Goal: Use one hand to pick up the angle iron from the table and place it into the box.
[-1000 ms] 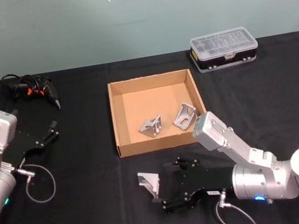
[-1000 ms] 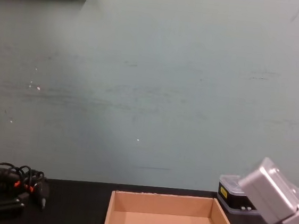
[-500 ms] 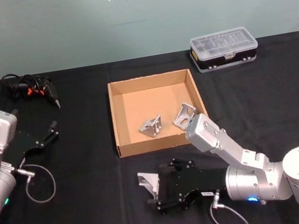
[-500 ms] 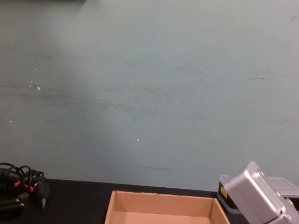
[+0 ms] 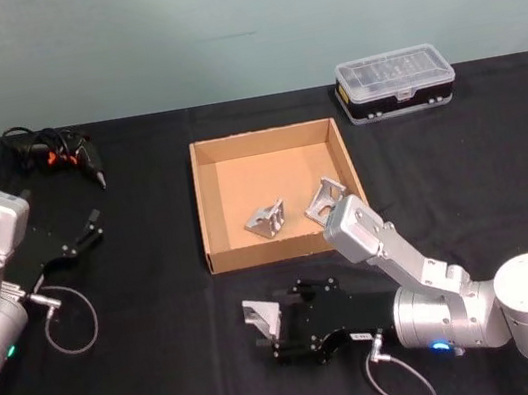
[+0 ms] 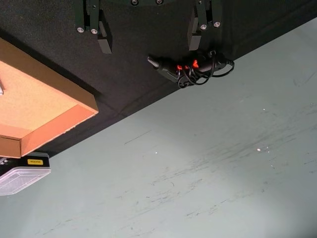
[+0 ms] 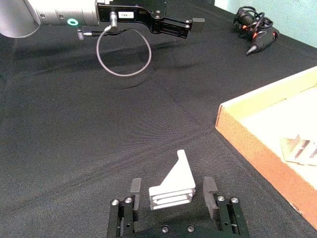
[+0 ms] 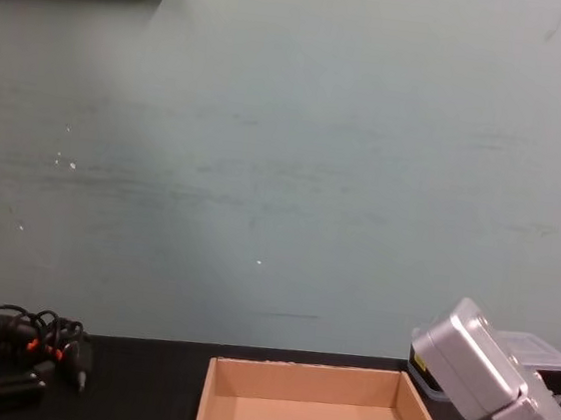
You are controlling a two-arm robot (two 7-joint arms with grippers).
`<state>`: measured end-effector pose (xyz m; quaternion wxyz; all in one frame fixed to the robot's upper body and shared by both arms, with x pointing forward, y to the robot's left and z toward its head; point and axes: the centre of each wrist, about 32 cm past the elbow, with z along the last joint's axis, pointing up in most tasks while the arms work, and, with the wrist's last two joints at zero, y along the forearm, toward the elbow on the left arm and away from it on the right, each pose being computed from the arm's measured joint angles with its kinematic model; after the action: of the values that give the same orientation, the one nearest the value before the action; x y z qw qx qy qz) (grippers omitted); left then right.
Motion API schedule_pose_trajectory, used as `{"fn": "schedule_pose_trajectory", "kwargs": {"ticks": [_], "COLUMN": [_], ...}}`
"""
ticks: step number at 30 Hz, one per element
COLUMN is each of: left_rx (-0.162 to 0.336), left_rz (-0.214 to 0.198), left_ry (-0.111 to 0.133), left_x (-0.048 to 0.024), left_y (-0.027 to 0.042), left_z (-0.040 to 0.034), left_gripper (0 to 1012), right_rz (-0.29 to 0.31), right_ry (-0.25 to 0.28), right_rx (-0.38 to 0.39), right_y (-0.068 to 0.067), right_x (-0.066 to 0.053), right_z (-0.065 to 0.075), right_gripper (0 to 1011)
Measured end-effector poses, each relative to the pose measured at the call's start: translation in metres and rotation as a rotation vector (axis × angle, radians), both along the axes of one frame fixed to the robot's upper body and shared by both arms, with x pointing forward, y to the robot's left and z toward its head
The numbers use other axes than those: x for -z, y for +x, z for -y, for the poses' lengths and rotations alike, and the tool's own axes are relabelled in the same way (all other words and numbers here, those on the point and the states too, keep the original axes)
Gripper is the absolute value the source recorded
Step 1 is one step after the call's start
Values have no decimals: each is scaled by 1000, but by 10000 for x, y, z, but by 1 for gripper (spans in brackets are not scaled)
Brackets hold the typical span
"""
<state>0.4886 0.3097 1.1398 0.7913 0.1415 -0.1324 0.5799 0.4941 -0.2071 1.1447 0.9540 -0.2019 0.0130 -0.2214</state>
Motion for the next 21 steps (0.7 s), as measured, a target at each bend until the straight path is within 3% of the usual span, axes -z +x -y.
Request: {"fn": "schedule_pose_trajectory", "kwargs": {"ticks": [10, 21], "left_rx": [0, 0], "left_rz": [0, 0], "left_ry": [0, 0], "left_x": [0, 0], "left_y": [0, 0], "left_z": [0, 0], "left_gripper": [1000, 1000], "right_rz": [-6, -6], "right_ry": [3, 14], "right_rx": [3, 15], "right_y": [-8, -31], "right_x": [5, -14], "right_z": [1, 23], "right_gripper": [531, 530]}}
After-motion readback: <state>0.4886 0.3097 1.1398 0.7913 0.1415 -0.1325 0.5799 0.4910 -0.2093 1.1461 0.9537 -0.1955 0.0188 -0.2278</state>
